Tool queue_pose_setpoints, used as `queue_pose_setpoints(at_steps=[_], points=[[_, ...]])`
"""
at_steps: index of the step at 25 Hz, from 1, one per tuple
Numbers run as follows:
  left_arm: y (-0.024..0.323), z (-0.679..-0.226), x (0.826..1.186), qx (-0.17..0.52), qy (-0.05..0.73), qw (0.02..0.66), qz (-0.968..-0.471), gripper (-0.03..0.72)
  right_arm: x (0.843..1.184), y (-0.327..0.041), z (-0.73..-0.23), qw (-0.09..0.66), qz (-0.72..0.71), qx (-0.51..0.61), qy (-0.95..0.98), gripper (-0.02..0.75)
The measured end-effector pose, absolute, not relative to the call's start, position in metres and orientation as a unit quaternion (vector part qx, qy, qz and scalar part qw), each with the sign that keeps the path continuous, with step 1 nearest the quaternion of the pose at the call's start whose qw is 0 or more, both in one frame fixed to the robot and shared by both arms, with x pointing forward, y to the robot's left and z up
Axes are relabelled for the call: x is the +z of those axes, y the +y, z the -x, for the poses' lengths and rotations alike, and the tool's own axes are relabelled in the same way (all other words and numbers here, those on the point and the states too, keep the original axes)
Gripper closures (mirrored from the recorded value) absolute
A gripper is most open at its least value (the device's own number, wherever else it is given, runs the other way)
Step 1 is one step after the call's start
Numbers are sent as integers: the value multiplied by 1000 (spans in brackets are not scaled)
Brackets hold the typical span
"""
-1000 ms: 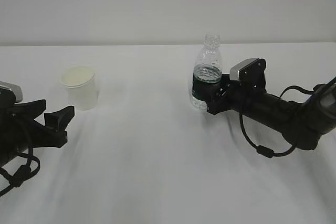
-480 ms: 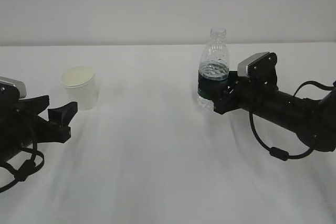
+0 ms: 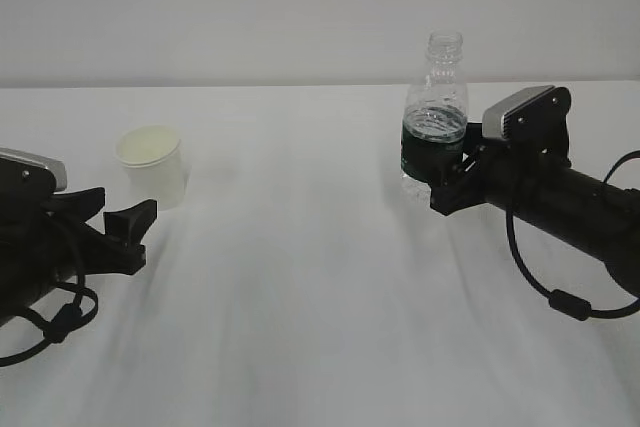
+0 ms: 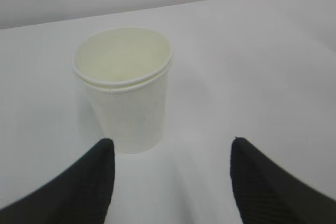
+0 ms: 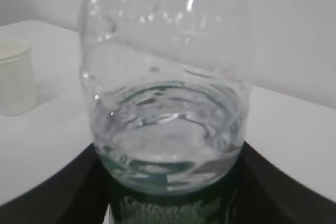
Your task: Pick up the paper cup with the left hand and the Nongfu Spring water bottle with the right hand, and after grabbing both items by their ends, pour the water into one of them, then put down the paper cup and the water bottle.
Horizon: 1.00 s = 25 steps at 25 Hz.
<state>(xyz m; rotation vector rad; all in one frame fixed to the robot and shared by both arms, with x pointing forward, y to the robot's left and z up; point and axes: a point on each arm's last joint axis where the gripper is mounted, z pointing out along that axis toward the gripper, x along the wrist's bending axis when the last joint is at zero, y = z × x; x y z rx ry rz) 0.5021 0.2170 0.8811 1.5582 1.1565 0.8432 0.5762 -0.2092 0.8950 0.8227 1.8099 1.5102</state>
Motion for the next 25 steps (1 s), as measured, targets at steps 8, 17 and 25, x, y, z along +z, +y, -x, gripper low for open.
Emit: queue_pose_setpoints(at_steps=[8, 17, 25], points=[[218, -503, 880, 348, 480, 488, -640, 187, 900, -213, -557, 314, -327, 567, 688, 277], [215, -514, 882, 356, 478, 496, -631, 31, 904, -216, -542, 311, -332, 564, 689, 277], [211, -524, 862, 345, 483, 483, -644, 25, 919, -218, -534, 324, -328, 570, 680, 278]])
